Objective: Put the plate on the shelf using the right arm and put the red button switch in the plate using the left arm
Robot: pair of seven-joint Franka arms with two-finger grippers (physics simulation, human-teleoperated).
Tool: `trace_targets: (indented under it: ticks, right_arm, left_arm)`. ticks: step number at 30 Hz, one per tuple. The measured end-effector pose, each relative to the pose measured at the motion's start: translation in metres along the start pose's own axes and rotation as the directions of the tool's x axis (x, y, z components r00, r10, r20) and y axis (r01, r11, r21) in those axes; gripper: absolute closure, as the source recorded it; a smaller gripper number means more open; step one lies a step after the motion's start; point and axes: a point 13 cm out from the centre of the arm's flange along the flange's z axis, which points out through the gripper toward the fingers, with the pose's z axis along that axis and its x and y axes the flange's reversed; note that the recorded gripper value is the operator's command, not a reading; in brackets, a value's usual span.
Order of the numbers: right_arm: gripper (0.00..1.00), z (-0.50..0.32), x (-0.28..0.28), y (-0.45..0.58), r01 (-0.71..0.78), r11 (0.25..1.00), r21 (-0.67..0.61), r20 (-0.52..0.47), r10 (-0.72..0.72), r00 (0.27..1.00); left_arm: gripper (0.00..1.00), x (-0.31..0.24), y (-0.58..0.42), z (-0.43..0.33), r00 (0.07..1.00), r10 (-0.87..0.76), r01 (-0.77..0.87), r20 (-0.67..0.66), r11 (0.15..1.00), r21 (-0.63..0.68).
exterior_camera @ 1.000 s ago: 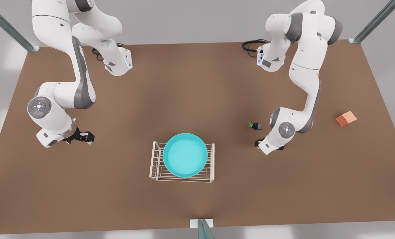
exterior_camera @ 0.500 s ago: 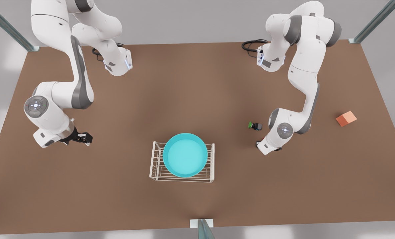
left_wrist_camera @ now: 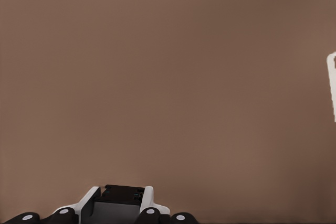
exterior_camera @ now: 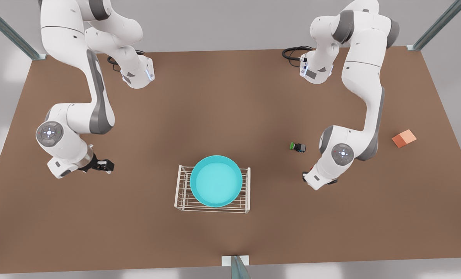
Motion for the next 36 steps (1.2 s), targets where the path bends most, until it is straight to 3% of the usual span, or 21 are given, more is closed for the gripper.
trace_targets:
  ticks: [12, 17, 23, 24, 25, 27, 31, 33, 36]
  right_arm:
    - [0.0, 0.006, 0.001, 0.0, -0.004, 1.0, 0.002, -0.011, 0.004, 1.0]
    - [0.0, 0.006, 0.001, 0.0, -0.005, 1.0, 0.002, -0.011, 0.005, 1.0]
    - [0.0, 0.006, 0.0, 0.0, -0.005, 1.0, 0.002, -0.01, 0.005, 1.0]
    - [0.0, 0.006, 0.0, 0.0, -0.005, 1.0, 0.002, -0.009, 0.005, 1.0]
    - [0.0, 0.006, 0.0, 0.0, -0.005, 1.0, 0.002, -0.009, 0.005, 1.0]
    - [0.0, 0.006, 0.0, 0.0, -0.005, 1.0, 0.002, -0.009, 0.005, 1.0]
    - [0.0, 0.006, 0.0, 0.0, -0.006, 1.0, 0.002, -0.008, 0.006, 1.0]
    - [0.0, 0.006, 0.0, 0.0, -0.006, 1.0, 0.002, -0.007, 0.006, 1.0]
    - [0.0, 0.006, 0.0, 0.0, -0.006, 1.0, 0.002, -0.008, 0.006, 1.0]
  left_arm:
    - [0.66, 0.036, -0.255, -0.126, 0.997, 0.028, -0.017, -0.065, 0.986, 0.165]
    - [0.66, 0.026, -0.33, -0.135, 0.989, -0.143, 0.145, -0.03, 0.943, 0.3]
    - [0.66, -0.04, -0.385, -0.115, 0.904, -0.427, 0.346, 0.032, 0.773, 0.532]
    - [0.61, -0.051, -0.385, -0.112, 0.884, -0.467, 0.371, 0.035, 0.744, 0.557]
    - [0.0, -0.059, -0.385, -0.108, 0.867, -0.496, 0.387, 0.04, 0.722, 0.573]
    - [0.0, -0.06, -0.397, -0.102, 0.86, -0.504, 0.37, 0.081, 0.723, 0.583]
    - [0.0, -0.041, -0.411, -0.093, 0.882, -0.44, 0.303, 0.171, 0.804, 0.512]
    - [0.0, -0.054, -0.344, -0.163, 0.878, -0.473, 0.373, 0.08, 0.778, 0.505]
    - [0.0, -0.049, -0.22, -0.209, 0.886, -0.458, 0.414, 0.068, 0.849, 0.328]
